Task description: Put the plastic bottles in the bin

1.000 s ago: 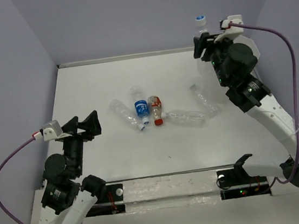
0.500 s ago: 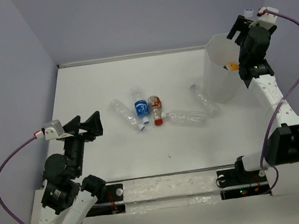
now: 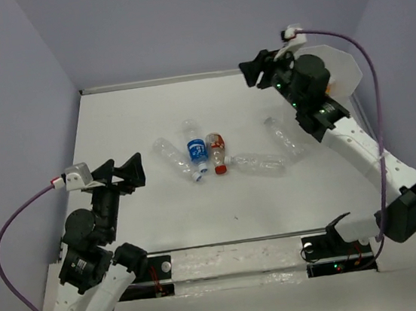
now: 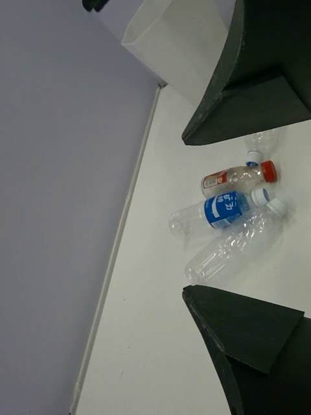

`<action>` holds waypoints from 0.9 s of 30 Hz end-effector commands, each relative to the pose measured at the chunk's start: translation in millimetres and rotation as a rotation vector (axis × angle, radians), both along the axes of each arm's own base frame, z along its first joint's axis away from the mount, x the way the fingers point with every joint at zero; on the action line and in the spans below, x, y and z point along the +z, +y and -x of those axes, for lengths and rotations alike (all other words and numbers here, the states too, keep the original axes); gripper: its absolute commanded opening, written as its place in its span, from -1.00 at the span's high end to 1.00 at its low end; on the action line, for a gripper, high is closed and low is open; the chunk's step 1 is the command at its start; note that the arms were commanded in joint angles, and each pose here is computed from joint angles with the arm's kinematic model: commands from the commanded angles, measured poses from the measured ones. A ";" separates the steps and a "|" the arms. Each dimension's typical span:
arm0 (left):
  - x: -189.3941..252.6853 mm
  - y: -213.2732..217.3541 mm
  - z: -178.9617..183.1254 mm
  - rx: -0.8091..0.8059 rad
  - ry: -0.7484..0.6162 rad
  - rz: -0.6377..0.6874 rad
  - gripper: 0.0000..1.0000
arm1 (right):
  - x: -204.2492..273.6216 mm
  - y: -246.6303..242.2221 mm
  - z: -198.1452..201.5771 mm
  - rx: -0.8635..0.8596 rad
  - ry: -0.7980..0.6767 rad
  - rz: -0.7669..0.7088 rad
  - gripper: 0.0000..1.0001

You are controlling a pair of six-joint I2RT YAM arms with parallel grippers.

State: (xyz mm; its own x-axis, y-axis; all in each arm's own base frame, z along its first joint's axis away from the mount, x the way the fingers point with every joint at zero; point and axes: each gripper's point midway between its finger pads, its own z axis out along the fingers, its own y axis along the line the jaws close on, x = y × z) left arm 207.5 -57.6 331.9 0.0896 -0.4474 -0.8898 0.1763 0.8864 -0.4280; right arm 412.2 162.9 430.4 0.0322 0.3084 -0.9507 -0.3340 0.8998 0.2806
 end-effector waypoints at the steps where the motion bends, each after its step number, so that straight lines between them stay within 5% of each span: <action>1: 5.9 -1.0 -7.3 0.013 -0.009 -0.003 -0.98 | -89.3 91.9 -8.2 0.151 0.209 0.128 -0.06; 7: 2.3 -1.1 -9.9 0.020 0.006 -0.007 -0.98 | -152.4 177.4 -13.9 0.189 0.344 0.214 -0.06; 10: 1.8 -1.9 -10.4 0.017 0.009 -0.008 -0.98 | -187.2 204.6 -32.5 0.155 0.407 0.266 -0.45; 14: 1.7 -1.7 -10.0 0.017 0.008 -0.007 -0.98 | -250.2 220.5 -57.1 0.088 0.511 0.344 -0.74; 27: 5.3 -0.4 -7.8 0.017 -0.006 0.000 -0.98 | -325.5 248.1 -76.0 0.119 0.634 0.430 -0.61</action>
State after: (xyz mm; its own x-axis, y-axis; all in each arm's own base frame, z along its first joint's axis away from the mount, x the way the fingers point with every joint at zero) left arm 214.8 -60.3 324.6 0.0625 -0.4308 -0.9003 0.1569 0.8951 -0.4174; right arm 483.6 402.2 103.8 -0.5638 -0.1259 -0.8163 -0.3201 0.9444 0.0754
